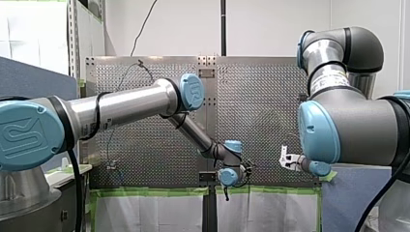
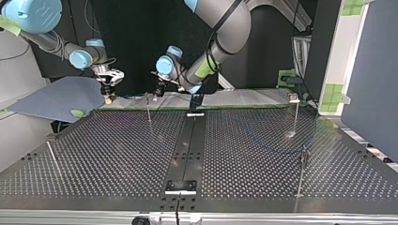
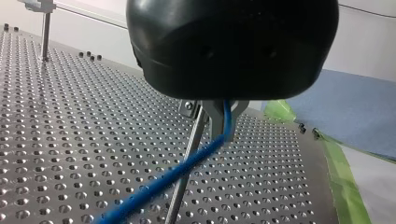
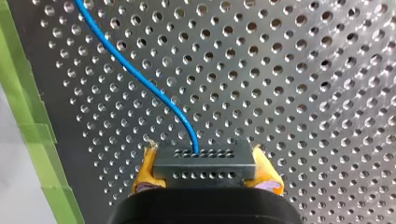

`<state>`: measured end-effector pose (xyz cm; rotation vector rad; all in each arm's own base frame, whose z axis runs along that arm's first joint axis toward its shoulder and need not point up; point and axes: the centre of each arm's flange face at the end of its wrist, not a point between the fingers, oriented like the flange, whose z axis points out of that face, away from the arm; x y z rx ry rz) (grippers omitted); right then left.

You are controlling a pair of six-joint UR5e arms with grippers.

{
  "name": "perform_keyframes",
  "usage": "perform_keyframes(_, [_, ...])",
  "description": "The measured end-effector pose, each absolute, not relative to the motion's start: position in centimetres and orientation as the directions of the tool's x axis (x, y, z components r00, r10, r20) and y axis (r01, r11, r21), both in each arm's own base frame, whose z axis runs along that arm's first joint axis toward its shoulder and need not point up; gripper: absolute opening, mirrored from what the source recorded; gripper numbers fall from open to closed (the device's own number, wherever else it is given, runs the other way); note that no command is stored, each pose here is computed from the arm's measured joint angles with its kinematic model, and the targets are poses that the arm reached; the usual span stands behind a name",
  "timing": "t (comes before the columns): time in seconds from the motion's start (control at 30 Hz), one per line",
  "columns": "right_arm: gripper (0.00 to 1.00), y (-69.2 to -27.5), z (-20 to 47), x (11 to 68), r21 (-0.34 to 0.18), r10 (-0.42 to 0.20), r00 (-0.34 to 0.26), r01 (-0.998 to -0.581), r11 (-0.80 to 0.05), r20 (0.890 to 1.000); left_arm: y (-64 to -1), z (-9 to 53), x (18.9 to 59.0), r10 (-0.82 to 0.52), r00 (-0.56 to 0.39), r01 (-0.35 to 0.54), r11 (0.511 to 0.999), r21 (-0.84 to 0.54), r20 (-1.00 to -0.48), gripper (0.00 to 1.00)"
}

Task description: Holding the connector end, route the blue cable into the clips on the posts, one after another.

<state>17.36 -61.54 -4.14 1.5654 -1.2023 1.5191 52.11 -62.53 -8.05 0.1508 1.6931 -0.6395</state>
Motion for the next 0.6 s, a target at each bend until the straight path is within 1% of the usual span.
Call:
perform_keyframes(0.13, [0.00, -61.6, -4.4, 17.1, -0.150, -0.175, -0.089, -0.917, -0.369, 0.980, -62.4, -8.1, 52.3, -0.245, -0.234, 0.435, 0.839, -0.327, -0.941, 0.00])
perform_keyframes(0.33, [0.00, -61.3, -6.1, 16.8, -0.154, -0.197, -0.086, -0.919, -0.363, 0.977, -62.2, -8.0, 52.6, -0.244, -0.233, 0.437, 0.838, -0.326, -0.941, 0.00])
perform_keyframes(0.6, [0.00, -61.8, -6.2, 16.8, -0.155, -0.191, -0.090, -0.919, -0.362, 0.978, -61.4, -8.0, 53.6, -0.248, -0.235, 0.432, 0.840, -0.329, -0.940, 0.00])
